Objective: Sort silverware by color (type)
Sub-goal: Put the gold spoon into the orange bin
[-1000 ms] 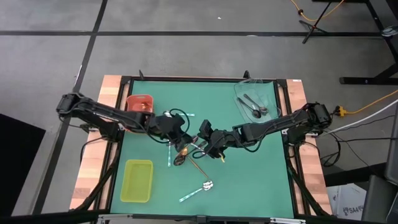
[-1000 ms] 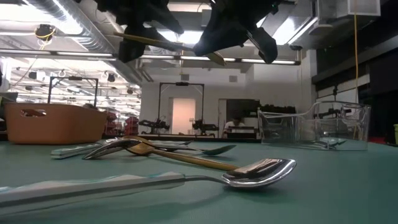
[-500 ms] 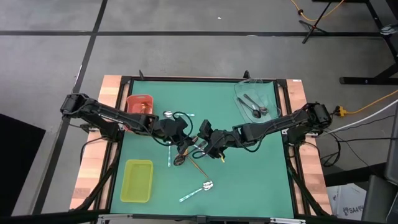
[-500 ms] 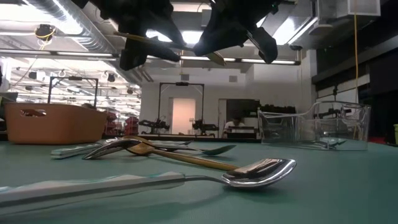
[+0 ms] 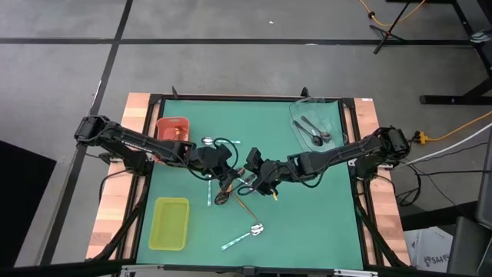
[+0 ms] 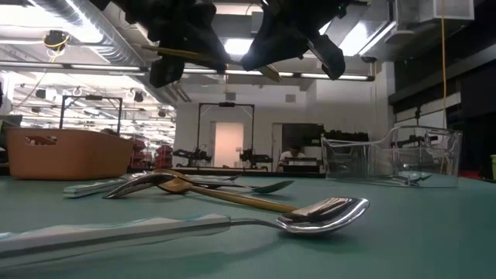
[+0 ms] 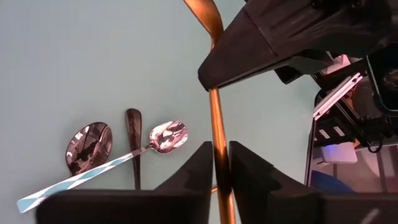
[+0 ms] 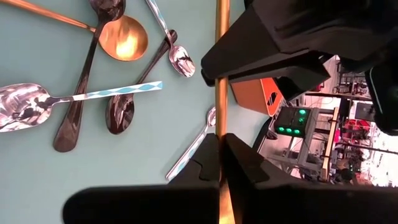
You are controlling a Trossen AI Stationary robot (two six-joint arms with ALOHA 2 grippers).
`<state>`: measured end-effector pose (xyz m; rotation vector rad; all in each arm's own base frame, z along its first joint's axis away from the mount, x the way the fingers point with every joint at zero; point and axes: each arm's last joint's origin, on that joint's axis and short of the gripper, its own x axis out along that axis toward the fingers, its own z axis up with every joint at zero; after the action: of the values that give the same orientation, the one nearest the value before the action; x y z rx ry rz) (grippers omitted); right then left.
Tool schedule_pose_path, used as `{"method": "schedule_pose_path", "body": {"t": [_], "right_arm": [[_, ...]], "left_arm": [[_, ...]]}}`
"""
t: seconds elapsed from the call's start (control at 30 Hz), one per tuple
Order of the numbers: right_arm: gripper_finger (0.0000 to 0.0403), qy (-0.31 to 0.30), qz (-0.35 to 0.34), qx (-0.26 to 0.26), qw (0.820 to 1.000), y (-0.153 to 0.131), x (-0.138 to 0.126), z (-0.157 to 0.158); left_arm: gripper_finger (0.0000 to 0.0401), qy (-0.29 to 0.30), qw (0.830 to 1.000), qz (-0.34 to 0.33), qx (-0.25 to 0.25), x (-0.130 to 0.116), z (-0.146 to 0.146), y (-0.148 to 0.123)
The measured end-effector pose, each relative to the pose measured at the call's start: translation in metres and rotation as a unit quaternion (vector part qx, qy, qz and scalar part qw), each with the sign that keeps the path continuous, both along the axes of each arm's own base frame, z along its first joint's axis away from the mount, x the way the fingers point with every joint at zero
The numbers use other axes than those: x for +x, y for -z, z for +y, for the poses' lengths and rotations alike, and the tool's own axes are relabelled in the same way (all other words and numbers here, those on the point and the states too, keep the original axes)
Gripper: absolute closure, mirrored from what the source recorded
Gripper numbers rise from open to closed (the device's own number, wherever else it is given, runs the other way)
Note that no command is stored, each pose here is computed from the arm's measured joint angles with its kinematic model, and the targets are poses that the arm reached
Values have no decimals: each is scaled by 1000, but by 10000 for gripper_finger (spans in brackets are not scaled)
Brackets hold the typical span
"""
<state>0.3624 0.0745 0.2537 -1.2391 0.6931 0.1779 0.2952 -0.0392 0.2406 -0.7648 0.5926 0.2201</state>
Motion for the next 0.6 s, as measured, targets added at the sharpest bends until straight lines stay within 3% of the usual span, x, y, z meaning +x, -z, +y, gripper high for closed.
{"method": "schedule_pose_path", "body": {"t": [0.17,0.6], "right_arm": [[400,0,0,0,1000,0,0,0],[400,0,0,0,1000,0,0,0]], "left_arm": [[387,-2,1000,3,0,0,0,0],[381,0,1000,3,0,0,0,0]]}}
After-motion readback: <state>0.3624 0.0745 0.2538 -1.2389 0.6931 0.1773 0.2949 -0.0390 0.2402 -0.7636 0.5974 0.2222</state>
